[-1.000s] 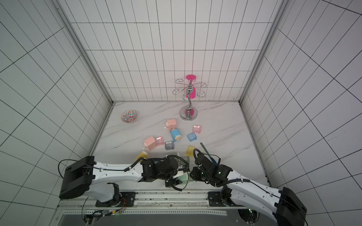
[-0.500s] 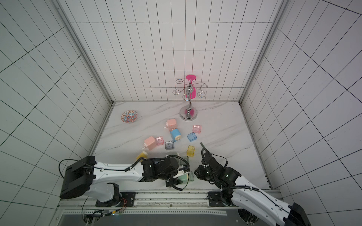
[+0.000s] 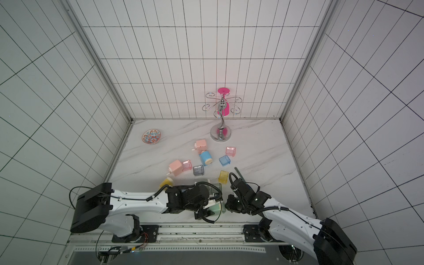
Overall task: Put the tray back into the pencil sharpener
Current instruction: Close the container of the pencil sharpener, then pick up the pencil sharpener from the center of the board.
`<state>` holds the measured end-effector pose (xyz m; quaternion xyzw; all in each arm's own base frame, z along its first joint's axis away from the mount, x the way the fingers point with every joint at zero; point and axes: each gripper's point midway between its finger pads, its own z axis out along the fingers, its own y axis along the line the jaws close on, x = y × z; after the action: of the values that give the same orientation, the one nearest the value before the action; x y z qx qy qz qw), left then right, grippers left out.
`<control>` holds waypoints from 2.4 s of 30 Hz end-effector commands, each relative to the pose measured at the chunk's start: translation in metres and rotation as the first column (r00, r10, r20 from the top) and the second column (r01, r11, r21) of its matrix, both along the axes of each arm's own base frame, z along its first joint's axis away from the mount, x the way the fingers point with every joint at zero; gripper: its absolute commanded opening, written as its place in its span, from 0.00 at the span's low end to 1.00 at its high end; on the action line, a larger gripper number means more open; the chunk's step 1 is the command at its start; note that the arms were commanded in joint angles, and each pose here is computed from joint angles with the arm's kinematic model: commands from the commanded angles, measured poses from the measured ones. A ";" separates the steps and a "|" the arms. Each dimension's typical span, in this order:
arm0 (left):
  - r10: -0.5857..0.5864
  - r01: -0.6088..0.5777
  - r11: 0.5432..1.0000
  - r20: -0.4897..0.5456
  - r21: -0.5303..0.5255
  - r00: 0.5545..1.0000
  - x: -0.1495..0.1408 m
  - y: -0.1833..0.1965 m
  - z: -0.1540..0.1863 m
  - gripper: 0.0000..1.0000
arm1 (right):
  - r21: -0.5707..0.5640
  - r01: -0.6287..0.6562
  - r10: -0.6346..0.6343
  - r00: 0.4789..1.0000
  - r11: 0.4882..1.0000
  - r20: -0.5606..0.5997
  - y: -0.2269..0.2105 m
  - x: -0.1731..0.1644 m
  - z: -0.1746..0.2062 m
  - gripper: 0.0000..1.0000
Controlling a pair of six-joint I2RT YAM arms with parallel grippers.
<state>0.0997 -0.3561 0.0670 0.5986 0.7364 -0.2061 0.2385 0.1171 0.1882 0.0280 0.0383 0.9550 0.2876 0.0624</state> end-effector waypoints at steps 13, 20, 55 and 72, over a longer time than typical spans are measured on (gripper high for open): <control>0.022 -0.022 0.998 -0.005 0.057 1.000 0.001 0.009 -0.025 0.43 | 0.192 -0.019 0.026 0.999 0.981 -0.031 0.027 -0.007 0.007 0.18; 0.059 -0.059 0.997 -0.007 0.047 0.998 0.007 0.008 -0.018 0.75 | -0.035 0.154 -0.150 0.983 0.987 0.102 -0.032 0.014 0.011 0.23; 0.058 -0.059 0.998 -0.112 -0.004 0.992 0.002 -0.025 -0.021 0.69 | -0.192 0.199 -0.160 0.967 0.961 0.200 -0.070 0.017 0.018 0.29; 0.168 -0.175 0.969 -0.056 -0.174 0.984 0.011 -0.037 0.055 0.10 | -0.189 0.247 -0.193 0.945 0.950 0.263 -0.079 0.024 0.027 0.28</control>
<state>0.0970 -0.3725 0.0572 0.5514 0.7749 -0.2223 0.2148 0.1300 0.1138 0.0369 0.0879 0.9630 0.1783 0.1821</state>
